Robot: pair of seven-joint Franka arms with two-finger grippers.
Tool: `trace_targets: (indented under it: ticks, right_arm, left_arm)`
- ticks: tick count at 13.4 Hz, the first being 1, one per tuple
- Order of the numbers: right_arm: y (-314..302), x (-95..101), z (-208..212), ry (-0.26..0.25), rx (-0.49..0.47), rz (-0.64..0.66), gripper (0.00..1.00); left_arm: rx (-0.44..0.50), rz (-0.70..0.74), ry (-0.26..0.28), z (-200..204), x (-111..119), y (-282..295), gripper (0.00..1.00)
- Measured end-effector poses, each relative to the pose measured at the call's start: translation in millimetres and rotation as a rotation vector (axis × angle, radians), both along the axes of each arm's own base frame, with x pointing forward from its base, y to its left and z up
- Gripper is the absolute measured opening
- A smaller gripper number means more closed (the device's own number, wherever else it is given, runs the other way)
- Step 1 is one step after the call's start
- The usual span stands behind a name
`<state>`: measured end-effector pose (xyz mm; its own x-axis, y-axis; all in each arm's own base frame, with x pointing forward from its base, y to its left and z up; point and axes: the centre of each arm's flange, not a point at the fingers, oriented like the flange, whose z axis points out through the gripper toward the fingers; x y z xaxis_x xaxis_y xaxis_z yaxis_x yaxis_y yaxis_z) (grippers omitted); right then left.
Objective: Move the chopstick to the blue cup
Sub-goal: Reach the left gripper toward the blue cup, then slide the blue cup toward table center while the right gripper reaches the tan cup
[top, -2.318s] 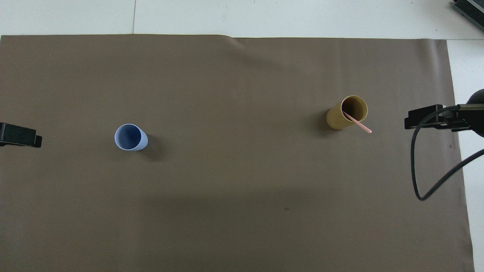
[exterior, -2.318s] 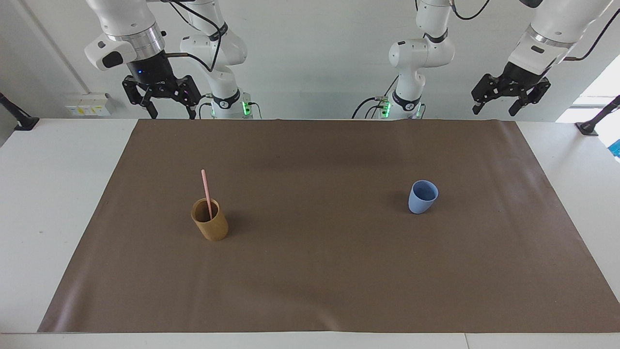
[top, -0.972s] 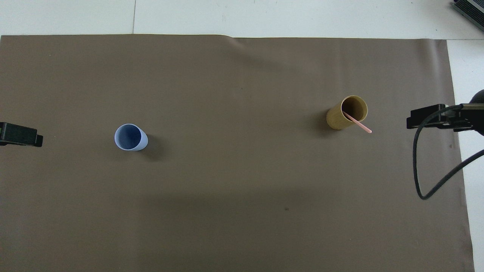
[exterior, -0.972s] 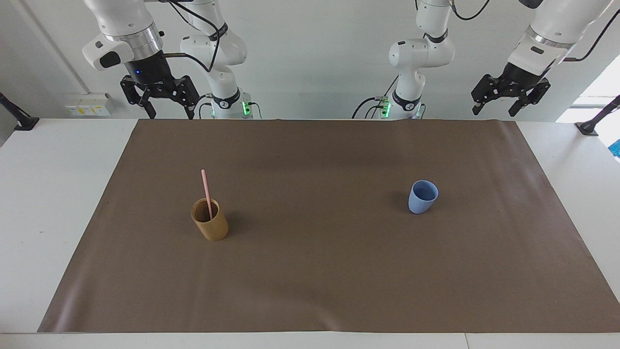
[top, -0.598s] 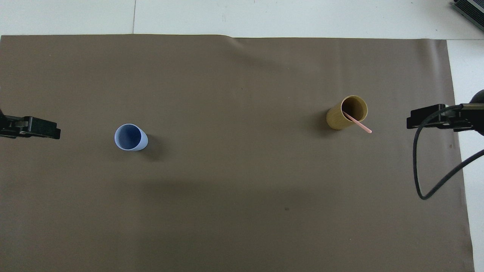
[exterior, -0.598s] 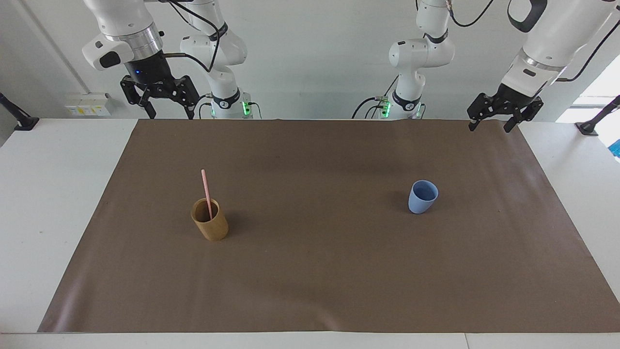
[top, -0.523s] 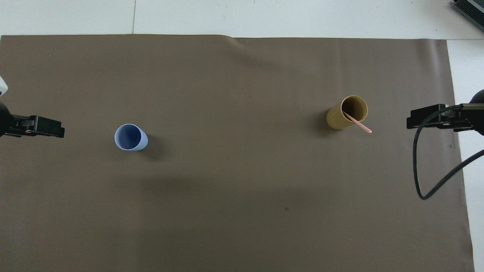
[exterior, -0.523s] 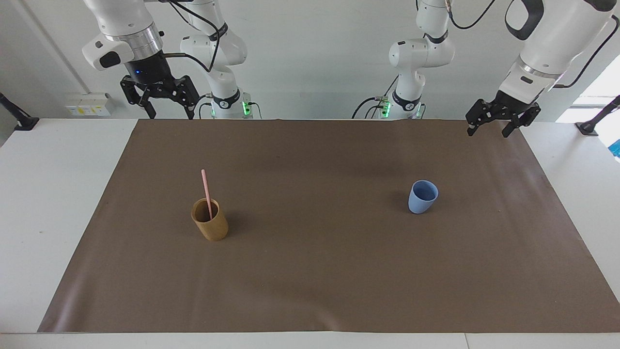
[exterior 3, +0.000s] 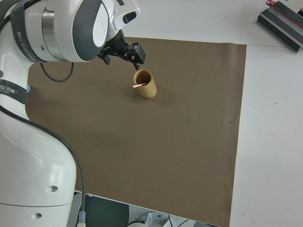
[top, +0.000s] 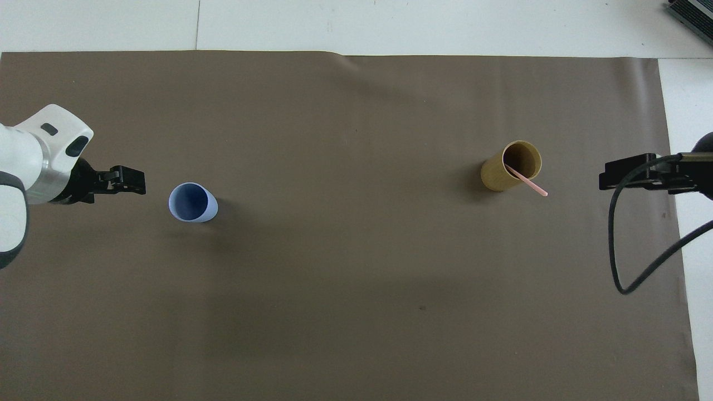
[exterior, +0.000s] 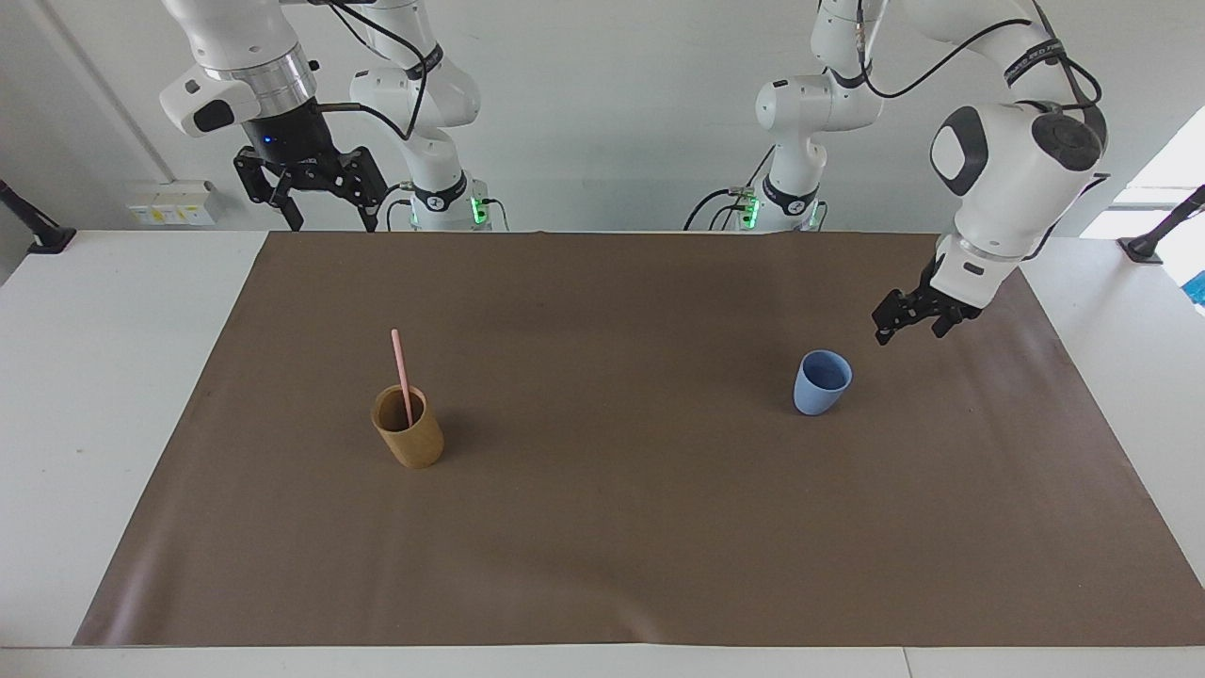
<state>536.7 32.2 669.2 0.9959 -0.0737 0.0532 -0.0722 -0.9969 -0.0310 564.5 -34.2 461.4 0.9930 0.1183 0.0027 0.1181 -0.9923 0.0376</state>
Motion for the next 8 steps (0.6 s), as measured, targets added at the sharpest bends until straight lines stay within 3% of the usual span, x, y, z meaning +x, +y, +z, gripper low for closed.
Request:
trace_targets:
  ticks: [4,8]
  right_arm:
    - [0,0.0,0,0.000,0.001,0.001,1.00]
    - [1,-0.1,0,0.001,0.001,0.002,1.00]
  left_arm:
    - [-0.002,0.067,0.003,-65,-6,-43,1.00]
    - [-0.002,0.075,0.004,-85,-9,-47,1.00]
